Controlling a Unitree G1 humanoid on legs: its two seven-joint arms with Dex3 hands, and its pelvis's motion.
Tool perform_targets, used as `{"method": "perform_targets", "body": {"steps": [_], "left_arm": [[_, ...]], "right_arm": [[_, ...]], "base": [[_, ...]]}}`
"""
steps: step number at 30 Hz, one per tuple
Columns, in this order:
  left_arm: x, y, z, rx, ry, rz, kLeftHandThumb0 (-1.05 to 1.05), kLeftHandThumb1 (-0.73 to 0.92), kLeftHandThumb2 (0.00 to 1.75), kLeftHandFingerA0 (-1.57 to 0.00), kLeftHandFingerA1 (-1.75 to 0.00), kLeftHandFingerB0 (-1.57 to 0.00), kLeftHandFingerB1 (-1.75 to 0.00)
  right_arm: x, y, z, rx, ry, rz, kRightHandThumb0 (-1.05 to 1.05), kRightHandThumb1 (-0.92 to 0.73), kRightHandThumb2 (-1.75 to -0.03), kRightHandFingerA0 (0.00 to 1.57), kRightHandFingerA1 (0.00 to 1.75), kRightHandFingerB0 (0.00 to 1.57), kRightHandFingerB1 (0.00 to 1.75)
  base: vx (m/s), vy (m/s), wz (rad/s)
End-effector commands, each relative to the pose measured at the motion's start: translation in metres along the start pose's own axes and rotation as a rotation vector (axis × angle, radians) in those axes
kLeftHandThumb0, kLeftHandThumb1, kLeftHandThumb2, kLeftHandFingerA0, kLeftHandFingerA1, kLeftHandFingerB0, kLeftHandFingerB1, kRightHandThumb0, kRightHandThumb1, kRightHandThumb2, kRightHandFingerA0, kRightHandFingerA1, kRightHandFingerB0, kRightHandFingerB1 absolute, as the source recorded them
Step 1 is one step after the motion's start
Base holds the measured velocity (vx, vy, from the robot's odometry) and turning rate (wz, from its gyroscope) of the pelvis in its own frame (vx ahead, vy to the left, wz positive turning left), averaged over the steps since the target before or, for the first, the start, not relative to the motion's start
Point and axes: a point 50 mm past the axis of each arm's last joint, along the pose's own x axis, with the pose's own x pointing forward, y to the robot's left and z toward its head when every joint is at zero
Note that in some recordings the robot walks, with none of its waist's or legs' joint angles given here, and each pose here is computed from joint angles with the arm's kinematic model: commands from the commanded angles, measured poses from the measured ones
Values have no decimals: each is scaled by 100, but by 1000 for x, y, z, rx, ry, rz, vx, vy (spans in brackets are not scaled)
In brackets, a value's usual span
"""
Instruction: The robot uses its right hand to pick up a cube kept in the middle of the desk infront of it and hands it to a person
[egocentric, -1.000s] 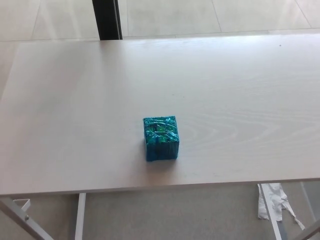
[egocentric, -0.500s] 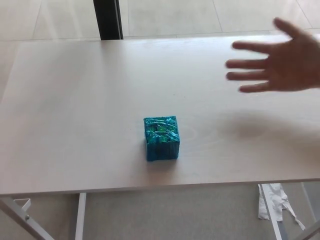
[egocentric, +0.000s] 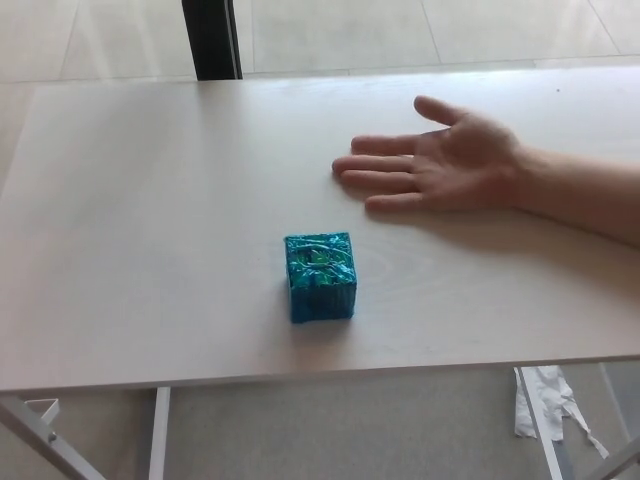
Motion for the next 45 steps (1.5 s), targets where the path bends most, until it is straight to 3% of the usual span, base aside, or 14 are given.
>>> {"method": "perform_targets", "body": {"steps": [1, 2, 8, 9, 17, 19, 23, 25, 27, 31, 32, 37, 38, 45], "left_arm": [[-1, 3, 1, -35, -25, 20, -62, 55, 57, -51, -53, -56, -40], [-1, 3, 1, -37, -25, 19, -62, 54, 57, -51, -53, -57, -41], [0, 1, 0, -19, -18, 18, -61, 55, 57, -53, -57, -57, -41], [0, 2, 1, -5, -20, 19, -61, 56, 57, -54, -56, -56, -41], [1, -3, 4, -11, -37, -9, -67, 47, 61, -53, -61, -56, -45], [1, -5, 6, -38, -51, -17, -66, 42, 88, -52, -66, -51, -54], [3, -9, 9, -48, -67, -9, -67, 44, 89, -54, -63, -54, -54], [3, -11, 9, -63, -79, -8, -68, 44, 89, -55, -64, -54, -54], [2, -9, 7, -66, -91, -12, -67, 43, 89, -56, -65, -51, -53], [2, -9, 11, -52, -101, -9, -65, 54, 57, -58, -55, -60, -42], [2, -9, 11, -52, -104, -8, -64, 54, 57, -58, -54, -59, -41], [3, -12, 13, -47, -113, -13, -64, 54, 57, -58, -56, -60, -42], [3, -12, 13, -35, -114, -15, -65, 55, 57, -58, -55, -60, -42], [3, -13, 15, -12, -111, -15, -64, 54, 57, -60, -58, -64, -43]], "right_arm": [[11, 26, 94, 174, -467, 75, -71, -53, -57, 49, 43, 32, 35], [8, 34, 119, 208, -541, 98, -74, -42, -81, 46, 52, 25, 46], [-21, 68, 225, 166, -905, 277, -71, -60, -59, 37, 41, 24, 30], [-29, 78, 244, 146, -977, 315, -72, -49, -85, 27, 50, 15, 42], [-70, 155, 319, 88, -1190, 537, -69, -59, -59, 9, 35, 16, 29], [-74, 178, 324, 34, -1194, 597, -73, -60, -59, 11, 39, 18, 30], [-85, 209, 322, -43, -1180, 655, -77, -61, -59, 13, 42, 17, 30], [-91, 219, 322, -38, -1177, 685, -39, -30, -93, 1, 52, 0, 50], [-95, 225, 323, -27, -1163, 705, -77, -58, -60, 8, 42, 13, 30], [-103, 239, 329, -46, -1167, 729, -38, -30, -93, 2, 53, 0, 49], [-109, 246, 331, -69, -1172, 759, -76, -61, -59, 14, 47, 15, 32], [-121, 274, 334, -214, -1174, 831, -78, -48, -86, 14, 52, 13, 42], [-123, 285, 332, -237, -1173, 845, -77, -58, -59, 21, 49, 23, 32], [-121, 321, 315, -551, -1131, 902, -82, -59, -59, 20, 56, 23, 38]], "base": [[0, 0, 0], [0, 0, 0], [0, 0, 0], [0, 0, 0], [0, 0, 0], [0, 0, 0], [0, 0, 0], [0, 0, 0], [0, 0, 0], [0, 0, 0], [0, 0, 0], [0, 0, 0], [0, 0, 0], [0, 0, 0]]}}
